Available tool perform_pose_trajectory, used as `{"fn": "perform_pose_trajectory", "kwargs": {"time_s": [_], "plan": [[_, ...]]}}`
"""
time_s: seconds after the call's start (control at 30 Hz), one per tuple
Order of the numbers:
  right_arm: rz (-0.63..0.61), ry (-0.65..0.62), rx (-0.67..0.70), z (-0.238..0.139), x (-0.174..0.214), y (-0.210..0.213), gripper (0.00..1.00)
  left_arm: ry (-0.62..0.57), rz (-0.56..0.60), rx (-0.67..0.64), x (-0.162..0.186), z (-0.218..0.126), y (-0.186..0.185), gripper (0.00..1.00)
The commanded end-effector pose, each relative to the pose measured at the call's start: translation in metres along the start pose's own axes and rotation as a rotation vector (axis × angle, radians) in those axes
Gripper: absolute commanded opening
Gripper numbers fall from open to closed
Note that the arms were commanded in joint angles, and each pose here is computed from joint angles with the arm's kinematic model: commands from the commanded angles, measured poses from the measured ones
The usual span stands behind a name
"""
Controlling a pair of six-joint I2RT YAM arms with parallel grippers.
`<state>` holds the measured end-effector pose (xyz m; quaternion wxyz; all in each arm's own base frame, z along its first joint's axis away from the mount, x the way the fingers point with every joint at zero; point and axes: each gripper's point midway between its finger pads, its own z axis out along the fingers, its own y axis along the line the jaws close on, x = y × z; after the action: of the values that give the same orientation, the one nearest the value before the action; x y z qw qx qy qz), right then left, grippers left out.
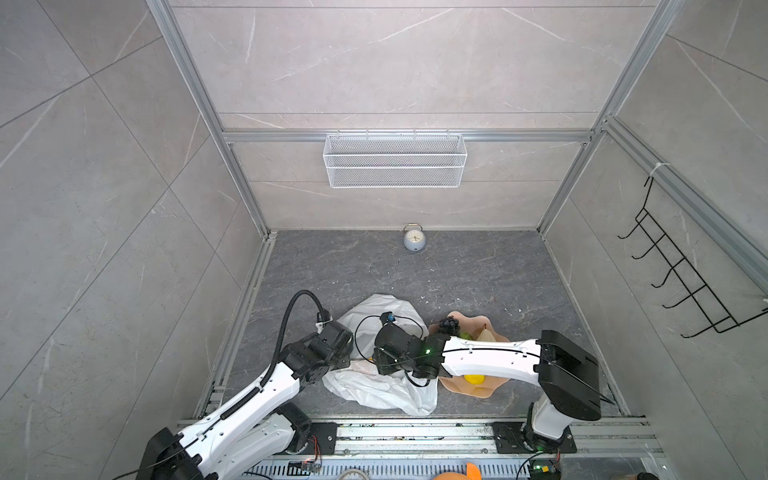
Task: Take the fake fruits out of the plastic bag
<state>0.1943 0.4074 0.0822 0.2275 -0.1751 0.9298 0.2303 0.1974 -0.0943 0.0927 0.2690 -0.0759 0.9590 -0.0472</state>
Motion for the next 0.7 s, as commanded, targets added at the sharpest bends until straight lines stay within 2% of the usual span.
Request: {"fn": "perform_pose_trajectory", "kwargs": {"time_s": [0.0, 0.2, 0.4, 0.67], "plan": [[-0.065, -0.07, -0.098, 0.008, -0.027, 0.034, 0.54, -0.079, -0.036, -0.022, -0.013, -0.007, 0.007, 0.0], [-0.131, -0.122, -0.082, 0.04, -0.045, 0.042, 0.6, -0.102, -0.071, -0.032, -0.012, -0.004, 0.013, 0.0], [-0.049, -0.152, -0.125, 0.057, -0.068, 0.04, 0.65, -0.103, -0.074, -0.033, -0.013, 0.0, 0.01, 0.0], [0.026, -0.18, 0.024, 0.072, -0.094, 0.012, 0.72, -0.129, -0.097, 0.018, -0.014, 0.011, 0.0, 0.0]]}}
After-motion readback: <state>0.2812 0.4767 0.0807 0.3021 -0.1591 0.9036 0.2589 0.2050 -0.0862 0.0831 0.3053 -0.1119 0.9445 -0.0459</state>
